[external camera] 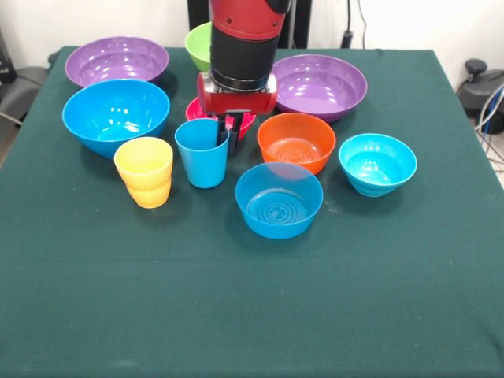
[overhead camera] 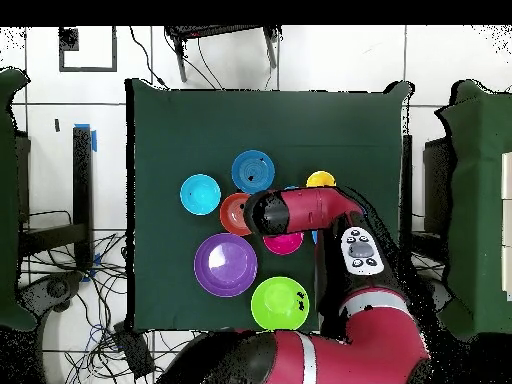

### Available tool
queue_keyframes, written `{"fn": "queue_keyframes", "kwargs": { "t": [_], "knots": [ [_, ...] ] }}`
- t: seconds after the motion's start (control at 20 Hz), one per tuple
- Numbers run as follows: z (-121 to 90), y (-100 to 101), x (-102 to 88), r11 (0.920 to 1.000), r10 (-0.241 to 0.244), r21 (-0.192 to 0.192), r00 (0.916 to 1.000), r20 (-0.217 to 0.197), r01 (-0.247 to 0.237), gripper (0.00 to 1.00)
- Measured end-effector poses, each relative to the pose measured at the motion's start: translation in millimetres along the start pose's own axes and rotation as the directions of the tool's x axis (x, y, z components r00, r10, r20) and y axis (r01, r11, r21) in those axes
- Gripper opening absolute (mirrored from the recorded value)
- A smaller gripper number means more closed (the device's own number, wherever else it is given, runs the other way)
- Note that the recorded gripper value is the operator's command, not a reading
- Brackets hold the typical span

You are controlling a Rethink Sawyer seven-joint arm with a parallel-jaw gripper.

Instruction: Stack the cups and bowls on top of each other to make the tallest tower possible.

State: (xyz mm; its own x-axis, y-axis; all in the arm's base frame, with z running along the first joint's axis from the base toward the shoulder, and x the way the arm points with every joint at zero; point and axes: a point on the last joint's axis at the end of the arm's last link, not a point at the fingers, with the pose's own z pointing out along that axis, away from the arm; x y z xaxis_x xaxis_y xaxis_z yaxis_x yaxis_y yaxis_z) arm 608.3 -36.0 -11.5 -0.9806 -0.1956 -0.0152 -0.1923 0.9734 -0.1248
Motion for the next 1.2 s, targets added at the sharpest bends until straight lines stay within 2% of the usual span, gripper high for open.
{"fn": "queue_keyframes", "kwargs": {
  "t": [0.25,0.65,0.85,1.2],
  "knots": [
    [-4,-11,-17.7,0.9999,0.010,0.014,0.9998,-0.018,-0.010,0.00],
    [3,-32,-52.6,0.9987,0.037,0.039,0.9952,-0.091,-0.034,0.00],
    [5,-35,-67.9,0.9983,0.044,0.042,0.9940,-0.100,-0.040,0.00],
    [9,-32,-91.4,0.9983,0.047,0.038,0.9952,-0.086,-0.043,0.00]
  ]
}}
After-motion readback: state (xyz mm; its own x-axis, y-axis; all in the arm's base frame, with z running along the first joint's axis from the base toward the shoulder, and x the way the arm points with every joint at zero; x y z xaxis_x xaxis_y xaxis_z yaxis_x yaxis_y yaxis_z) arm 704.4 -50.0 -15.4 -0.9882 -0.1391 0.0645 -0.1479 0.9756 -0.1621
